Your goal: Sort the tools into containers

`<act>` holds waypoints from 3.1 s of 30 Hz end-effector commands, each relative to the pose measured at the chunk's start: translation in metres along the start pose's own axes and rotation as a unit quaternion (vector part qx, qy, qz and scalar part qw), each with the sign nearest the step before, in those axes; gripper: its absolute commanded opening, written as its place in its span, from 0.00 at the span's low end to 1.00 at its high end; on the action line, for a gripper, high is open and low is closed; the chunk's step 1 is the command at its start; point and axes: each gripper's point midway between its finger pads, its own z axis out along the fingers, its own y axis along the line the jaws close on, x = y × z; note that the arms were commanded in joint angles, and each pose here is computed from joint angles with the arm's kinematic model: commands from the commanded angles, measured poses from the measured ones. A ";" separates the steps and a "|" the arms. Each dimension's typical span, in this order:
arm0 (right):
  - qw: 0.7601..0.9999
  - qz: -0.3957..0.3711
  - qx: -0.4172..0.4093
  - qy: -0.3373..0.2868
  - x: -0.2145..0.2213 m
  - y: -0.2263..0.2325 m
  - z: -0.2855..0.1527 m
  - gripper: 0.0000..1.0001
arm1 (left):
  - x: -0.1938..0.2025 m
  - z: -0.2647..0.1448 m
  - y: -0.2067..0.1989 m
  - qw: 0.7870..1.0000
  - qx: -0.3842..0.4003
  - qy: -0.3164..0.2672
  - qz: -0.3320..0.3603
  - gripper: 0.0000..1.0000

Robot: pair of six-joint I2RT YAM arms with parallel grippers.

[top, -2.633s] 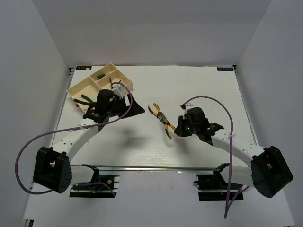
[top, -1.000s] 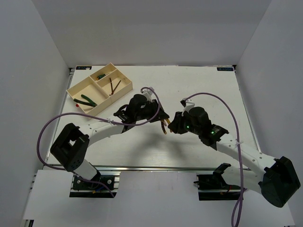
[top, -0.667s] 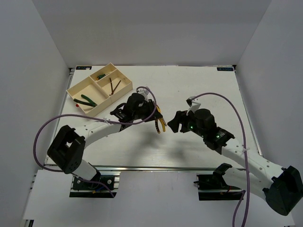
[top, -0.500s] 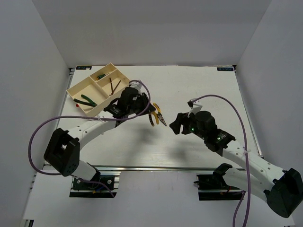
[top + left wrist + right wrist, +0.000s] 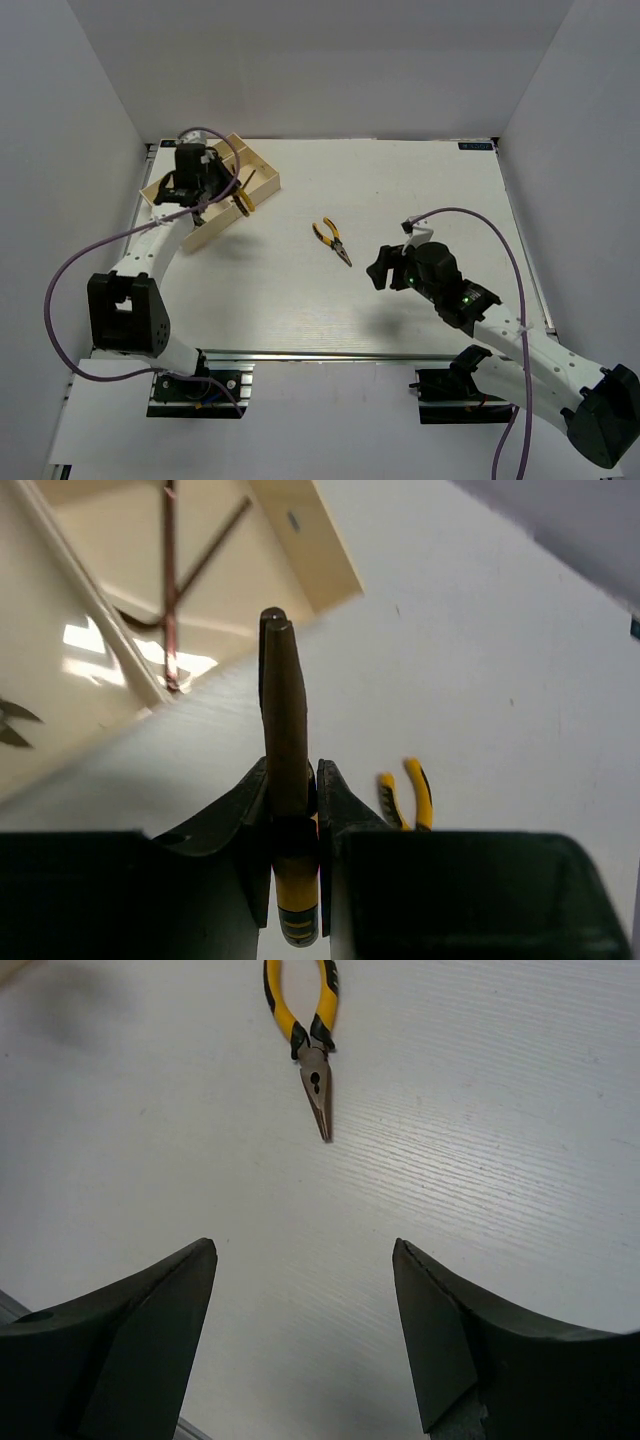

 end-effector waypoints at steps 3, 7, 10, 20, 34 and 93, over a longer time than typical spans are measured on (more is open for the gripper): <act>1.000 -0.016 0.022 -0.013 -0.001 -0.010 0.000 0.78 | -0.079 -0.004 0.028 0.998 -0.017 -0.063 -0.002 0.00; 0.999 -0.022 0.034 -0.019 -0.001 -0.017 0.003 0.78 | -0.103 0.007 0.057 0.996 -0.045 -0.077 -0.011 0.00; 0.998 -0.032 0.041 -0.020 -0.001 -0.020 0.005 0.79 | -0.114 0.019 0.081 0.995 -0.060 -0.080 -0.027 0.00; 0.997 -0.051 0.062 -0.008 0.007 -0.029 0.019 0.80 | -0.103 0.064 0.136 0.993 -0.090 -0.048 -0.061 0.19; 0.996 -0.069 0.058 0.007 -0.003 -0.021 0.040 0.80 | -0.094 0.047 0.144 0.992 -0.093 -0.058 -0.061 0.91; 0.950 -0.137 0.096 0.265 0.080 -0.022 0.172 0.11 | 0.096 -0.092 0.057 0.994 0.088 0.063 0.026 0.98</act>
